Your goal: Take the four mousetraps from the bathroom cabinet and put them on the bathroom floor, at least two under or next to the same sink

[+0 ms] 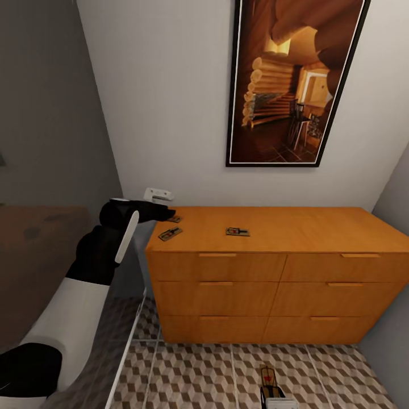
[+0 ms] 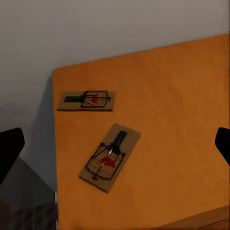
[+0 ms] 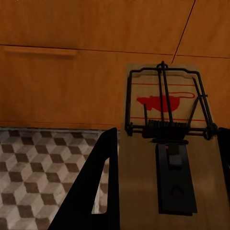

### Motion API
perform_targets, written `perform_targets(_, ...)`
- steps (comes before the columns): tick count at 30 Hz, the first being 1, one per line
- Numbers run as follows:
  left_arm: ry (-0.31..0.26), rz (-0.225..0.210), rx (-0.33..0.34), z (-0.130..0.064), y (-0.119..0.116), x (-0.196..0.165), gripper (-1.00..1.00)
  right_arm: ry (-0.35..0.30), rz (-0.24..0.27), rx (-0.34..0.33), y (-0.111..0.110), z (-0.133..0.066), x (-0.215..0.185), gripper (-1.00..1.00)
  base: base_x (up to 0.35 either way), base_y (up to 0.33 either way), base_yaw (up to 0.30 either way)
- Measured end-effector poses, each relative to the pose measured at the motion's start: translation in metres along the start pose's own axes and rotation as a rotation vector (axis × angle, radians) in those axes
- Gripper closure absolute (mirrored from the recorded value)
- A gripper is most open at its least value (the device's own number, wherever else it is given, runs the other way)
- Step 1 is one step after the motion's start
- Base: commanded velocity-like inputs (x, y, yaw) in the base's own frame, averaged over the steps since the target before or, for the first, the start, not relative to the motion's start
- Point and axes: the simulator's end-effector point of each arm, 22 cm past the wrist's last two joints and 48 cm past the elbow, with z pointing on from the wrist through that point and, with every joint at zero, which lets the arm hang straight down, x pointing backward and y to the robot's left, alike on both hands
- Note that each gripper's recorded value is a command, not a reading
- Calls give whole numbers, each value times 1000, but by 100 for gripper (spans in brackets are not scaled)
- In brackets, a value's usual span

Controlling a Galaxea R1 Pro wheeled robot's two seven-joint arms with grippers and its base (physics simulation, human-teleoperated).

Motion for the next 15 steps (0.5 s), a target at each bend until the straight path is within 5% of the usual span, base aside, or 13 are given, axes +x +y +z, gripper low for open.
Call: perform_targets(15, 18, 27, 106, -7, 15, 11, -100, 0, 0, 0, 0, 0, 0, 100, 0, 0, 0)
